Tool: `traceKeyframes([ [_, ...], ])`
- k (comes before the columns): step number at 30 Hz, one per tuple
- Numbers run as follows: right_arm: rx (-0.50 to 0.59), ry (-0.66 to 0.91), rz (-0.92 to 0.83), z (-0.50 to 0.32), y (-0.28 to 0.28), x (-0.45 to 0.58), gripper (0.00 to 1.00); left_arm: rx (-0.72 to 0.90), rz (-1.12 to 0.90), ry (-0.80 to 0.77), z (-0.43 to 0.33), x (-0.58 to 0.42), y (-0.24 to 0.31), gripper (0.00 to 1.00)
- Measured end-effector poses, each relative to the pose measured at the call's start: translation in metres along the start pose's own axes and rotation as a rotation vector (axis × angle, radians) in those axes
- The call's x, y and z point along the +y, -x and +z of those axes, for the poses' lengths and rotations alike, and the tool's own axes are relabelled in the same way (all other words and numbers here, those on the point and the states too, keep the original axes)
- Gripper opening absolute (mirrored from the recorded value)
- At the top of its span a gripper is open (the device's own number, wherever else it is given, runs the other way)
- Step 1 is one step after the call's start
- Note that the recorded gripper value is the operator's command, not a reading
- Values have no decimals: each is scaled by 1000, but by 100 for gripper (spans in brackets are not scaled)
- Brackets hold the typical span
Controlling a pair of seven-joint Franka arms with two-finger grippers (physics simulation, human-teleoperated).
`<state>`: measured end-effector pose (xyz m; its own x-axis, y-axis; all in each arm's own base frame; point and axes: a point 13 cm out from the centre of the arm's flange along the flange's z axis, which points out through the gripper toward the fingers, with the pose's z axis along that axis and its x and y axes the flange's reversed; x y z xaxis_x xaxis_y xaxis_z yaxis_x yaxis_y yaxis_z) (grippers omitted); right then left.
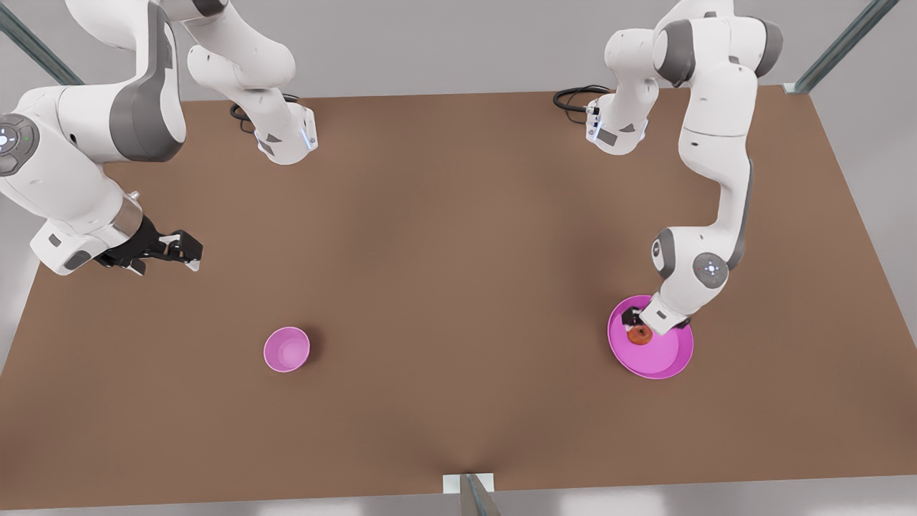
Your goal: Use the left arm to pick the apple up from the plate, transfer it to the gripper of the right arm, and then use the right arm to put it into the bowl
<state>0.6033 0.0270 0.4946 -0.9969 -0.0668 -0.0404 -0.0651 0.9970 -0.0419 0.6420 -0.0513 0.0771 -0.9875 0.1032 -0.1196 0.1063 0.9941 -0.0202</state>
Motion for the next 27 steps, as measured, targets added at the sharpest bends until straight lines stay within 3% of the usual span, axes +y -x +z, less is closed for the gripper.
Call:
traceKeyframes([
  [12, 4, 0, 14, 1, -1, -4, 100, -10, 15, 4, 33, -3, -4, 100],
  [16, 5, 1, 16, 1, -1, -4, 100, -15, 17, 5, 34, -3, -4, 84],
  [27, 6, 1, 20, 2, -1, -5, 100, -14, 24, 9, 45, -2, -6, 78],
])
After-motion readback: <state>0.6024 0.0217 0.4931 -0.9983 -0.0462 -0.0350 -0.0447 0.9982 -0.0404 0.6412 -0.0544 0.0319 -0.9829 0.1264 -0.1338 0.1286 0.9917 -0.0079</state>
